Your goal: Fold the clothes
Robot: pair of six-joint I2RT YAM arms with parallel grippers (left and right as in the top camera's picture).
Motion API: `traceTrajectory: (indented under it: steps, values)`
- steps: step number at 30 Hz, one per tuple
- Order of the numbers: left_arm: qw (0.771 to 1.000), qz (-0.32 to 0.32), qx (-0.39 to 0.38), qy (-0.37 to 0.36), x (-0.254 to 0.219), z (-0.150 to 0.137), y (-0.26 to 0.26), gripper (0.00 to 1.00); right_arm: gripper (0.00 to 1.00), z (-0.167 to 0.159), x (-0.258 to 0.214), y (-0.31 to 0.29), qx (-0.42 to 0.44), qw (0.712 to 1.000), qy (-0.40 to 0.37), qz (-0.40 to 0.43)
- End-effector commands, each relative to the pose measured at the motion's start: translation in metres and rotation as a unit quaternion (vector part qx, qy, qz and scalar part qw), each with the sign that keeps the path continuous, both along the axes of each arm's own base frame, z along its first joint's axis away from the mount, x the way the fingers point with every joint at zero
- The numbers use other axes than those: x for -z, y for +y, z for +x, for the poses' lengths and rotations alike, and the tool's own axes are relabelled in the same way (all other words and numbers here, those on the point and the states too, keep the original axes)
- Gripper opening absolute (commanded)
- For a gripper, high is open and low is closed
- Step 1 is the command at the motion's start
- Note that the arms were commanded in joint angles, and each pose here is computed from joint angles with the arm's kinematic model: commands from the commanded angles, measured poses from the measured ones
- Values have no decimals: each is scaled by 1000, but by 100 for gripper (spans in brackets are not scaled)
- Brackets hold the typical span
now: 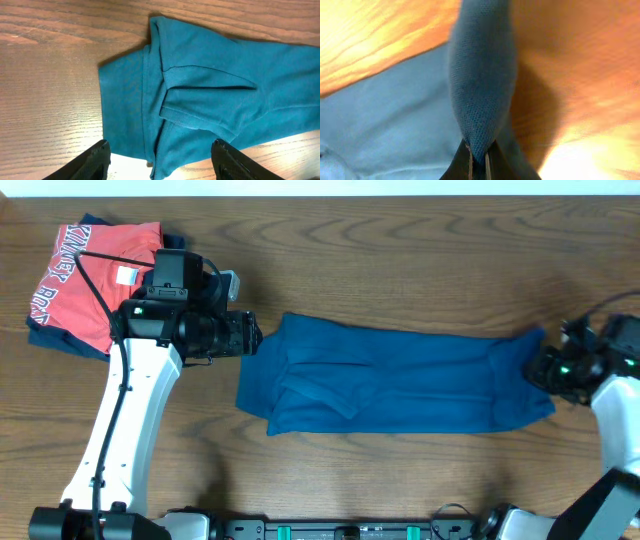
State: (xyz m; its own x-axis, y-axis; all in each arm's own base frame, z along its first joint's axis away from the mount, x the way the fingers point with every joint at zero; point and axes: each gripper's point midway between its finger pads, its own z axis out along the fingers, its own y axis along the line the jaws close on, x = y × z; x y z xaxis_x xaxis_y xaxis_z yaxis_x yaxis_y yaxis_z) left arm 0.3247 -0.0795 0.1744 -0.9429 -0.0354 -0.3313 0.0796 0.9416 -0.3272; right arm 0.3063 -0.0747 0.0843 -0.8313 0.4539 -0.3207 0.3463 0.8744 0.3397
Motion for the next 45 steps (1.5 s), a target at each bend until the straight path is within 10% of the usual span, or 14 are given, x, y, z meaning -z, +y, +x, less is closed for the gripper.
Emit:
traceTrajectory:
  steps: [1,20,45]
  values:
    - [1000,1,7,-7,-5,1,-1,66,1,8,-10,23,-18,1000,-1,-19]
    - [1000,0,7,-13,-6,4,-1,66,1,12,-5,147,-136,988,3,-78]
    - [1000,0,7,-14,-6,5,-1,66,1,14,-39,48,-61,958,-10,-280]
